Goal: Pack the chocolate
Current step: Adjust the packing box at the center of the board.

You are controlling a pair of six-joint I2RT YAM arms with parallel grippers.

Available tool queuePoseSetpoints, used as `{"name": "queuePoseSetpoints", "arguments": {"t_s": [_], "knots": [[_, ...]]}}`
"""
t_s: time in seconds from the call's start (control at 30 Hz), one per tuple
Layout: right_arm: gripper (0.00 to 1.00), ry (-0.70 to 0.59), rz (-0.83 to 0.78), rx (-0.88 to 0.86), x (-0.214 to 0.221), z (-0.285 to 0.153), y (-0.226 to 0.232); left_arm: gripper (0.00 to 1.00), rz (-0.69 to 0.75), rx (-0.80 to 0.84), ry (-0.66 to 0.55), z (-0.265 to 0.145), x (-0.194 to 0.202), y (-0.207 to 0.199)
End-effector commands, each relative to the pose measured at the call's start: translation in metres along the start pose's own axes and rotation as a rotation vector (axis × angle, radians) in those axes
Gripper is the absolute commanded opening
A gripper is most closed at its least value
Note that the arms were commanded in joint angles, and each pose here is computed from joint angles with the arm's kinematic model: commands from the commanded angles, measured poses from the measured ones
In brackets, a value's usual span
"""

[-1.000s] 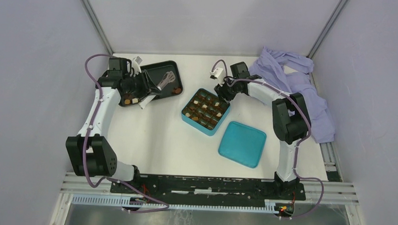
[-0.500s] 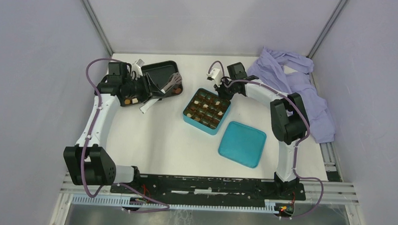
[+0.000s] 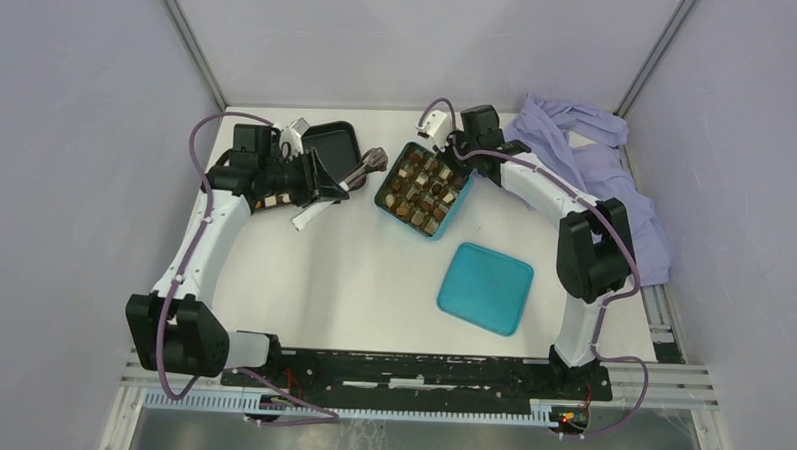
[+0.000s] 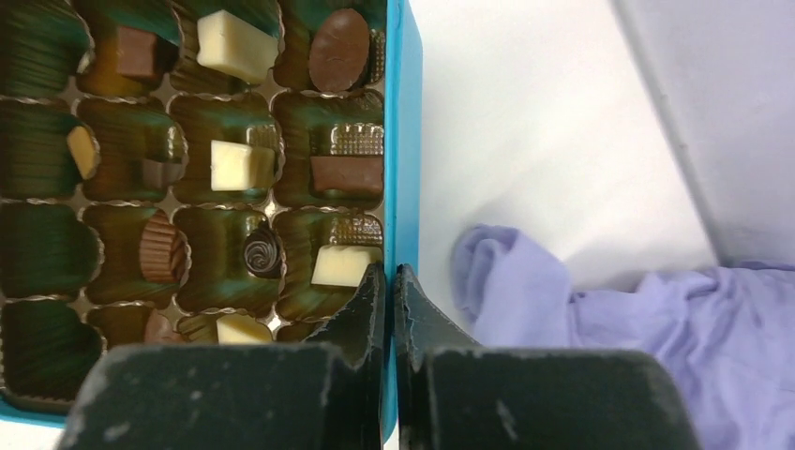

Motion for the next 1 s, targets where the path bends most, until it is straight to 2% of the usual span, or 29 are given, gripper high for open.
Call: {"name": "queuePoseSetpoints", "arguments": {"t_s": [0.0, 0.27, 0.5, 0.77, 0.97], "knots": [[0.0, -0.193, -0.067, 0.142, -0.061, -0.041, -0.018, 0.02, 0.11, 0.108, -0.064, -0.005, -0.007, -0.022], [0.0, -0.21, -0.049, 0.111, -0.065, -0.042, -0.015, 0.02, 0.158, 0.152, -0.026, 0.004, 0.009, -0.025], [0.0, -0.183, 0.004, 0.028, -0.049, -0.022, -0.003, 0.02, 0.163, 0.172, 0.039, 0.014, 0.03, -0.027], [0.0, -0.128, 0.06, -0.05, -0.022, 0.01, 0.004, 0.02, 0.185, 0.137, 0.155, 0.033, 0.055, -0.032], [0.0, -0.087, 0.093, -0.07, -0.001, 0.024, 0.002, 0.02, 0.2, 0.062, 0.191, 0.044, 0.063, -0.025]]}}
Point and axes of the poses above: each gripper's point midway between its finger pads, its own z axis out along the fingers, its own y axis along the line the jaws close on, x = y × z, the point moved 7 cm from there along -z, back along the fingers, and after that the axes turned 11 degrees about z, right-handed, at the moved point
